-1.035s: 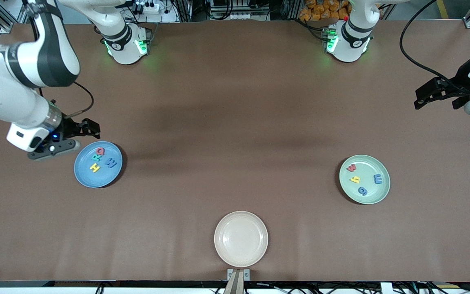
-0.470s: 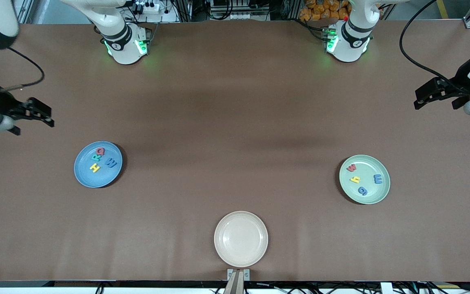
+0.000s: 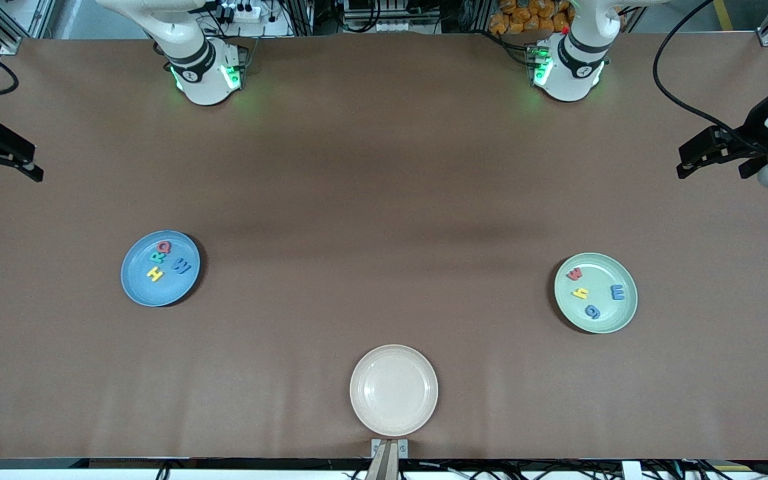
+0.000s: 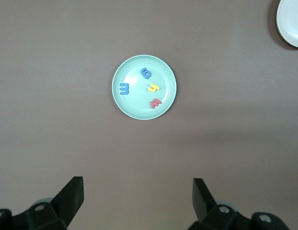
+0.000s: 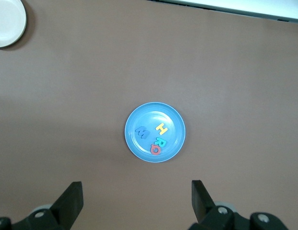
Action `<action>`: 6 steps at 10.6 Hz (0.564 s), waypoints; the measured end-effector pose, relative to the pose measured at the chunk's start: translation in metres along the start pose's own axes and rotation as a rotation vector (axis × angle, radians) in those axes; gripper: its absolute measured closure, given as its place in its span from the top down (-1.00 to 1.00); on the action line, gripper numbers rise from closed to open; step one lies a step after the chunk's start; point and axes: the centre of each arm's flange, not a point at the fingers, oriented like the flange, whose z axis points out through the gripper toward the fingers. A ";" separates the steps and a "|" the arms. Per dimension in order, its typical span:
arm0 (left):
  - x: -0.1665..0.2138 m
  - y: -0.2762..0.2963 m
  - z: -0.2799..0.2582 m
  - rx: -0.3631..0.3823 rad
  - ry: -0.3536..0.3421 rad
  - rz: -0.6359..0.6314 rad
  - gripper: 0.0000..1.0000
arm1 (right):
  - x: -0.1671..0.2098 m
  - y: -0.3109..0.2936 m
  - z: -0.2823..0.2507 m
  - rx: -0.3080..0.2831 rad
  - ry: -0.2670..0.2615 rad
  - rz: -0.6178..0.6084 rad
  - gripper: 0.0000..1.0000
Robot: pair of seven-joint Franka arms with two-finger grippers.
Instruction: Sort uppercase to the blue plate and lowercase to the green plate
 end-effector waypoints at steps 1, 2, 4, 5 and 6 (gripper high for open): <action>0.000 0.000 0.000 0.000 0.000 0.000 1.00 | -0.003 -0.003 -0.010 0.000 -0.016 0.031 1.00; 0.000 -0.001 0.000 0.000 0.001 -0.001 1.00 | -0.006 -0.005 -0.017 0.001 -0.027 0.060 1.00; 0.000 -0.001 -0.003 0.000 0.006 -0.002 1.00 | -0.008 -0.004 -0.022 0.001 -0.033 0.077 1.00; 0.000 -0.001 -0.004 -0.001 0.009 -0.001 1.00 | -0.008 -0.003 -0.021 0.000 -0.033 0.078 1.00; 0.000 0.000 -0.005 -0.001 0.010 -0.001 1.00 | -0.006 -0.003 -0.021 -0.001 -0.026 0.077 1.00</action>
